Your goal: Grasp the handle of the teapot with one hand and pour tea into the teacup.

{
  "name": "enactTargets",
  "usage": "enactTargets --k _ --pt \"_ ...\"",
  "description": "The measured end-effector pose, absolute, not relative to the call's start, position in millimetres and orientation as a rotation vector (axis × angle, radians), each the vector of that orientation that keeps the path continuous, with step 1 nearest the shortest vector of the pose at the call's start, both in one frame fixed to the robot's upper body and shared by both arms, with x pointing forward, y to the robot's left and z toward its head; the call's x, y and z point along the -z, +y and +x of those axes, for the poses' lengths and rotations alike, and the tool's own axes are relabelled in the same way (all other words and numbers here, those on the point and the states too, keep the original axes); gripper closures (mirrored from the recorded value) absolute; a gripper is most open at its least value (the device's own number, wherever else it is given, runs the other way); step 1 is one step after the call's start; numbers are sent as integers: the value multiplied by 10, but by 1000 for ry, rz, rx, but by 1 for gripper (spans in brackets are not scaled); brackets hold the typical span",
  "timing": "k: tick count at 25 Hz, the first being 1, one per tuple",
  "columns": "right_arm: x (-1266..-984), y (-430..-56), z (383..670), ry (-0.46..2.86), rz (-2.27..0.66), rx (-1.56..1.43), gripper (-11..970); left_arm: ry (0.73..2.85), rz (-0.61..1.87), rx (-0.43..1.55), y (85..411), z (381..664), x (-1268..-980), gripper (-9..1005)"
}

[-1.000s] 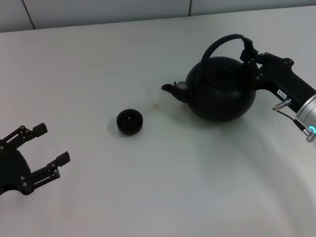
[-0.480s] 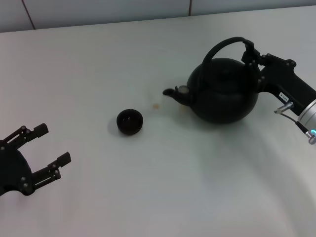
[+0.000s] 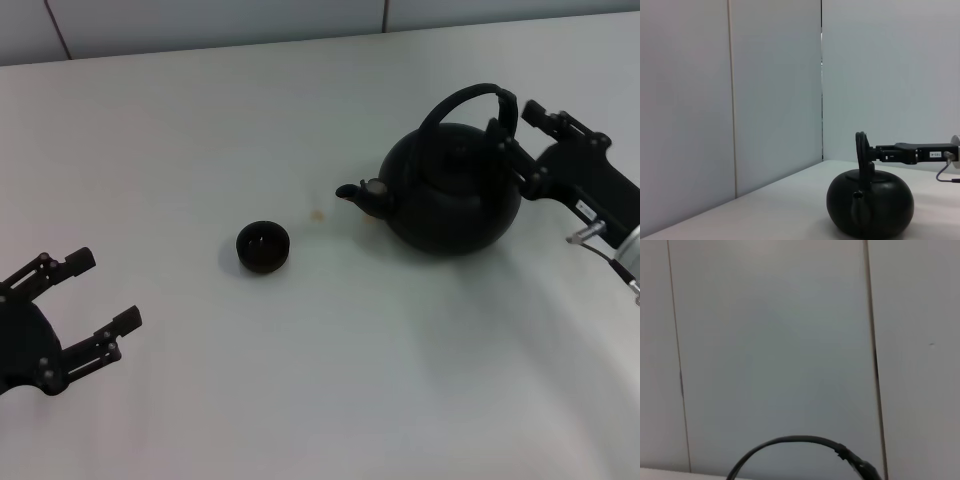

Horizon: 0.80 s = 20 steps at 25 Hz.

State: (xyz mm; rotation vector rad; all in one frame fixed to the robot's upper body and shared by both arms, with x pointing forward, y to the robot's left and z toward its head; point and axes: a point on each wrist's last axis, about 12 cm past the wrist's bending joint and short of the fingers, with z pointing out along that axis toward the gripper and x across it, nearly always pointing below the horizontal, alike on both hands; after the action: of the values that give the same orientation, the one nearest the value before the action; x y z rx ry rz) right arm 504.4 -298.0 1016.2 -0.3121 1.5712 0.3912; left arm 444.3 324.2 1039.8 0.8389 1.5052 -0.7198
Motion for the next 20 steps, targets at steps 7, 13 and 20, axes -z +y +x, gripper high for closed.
enactTargets --k 7,13,20 --pt "-10169 -3153 4723 1502 -260 -388 389 1500 840 724 3239 4441 -10404 186" --pt "-10137 -3339 4408 1494 -209 -366 264 1501 843 741 3227 4431 -10403 186" --pt "-10245 -3383 4400 1482 -352 -459 264 1497 852 749 3219 4515 -10444 186"
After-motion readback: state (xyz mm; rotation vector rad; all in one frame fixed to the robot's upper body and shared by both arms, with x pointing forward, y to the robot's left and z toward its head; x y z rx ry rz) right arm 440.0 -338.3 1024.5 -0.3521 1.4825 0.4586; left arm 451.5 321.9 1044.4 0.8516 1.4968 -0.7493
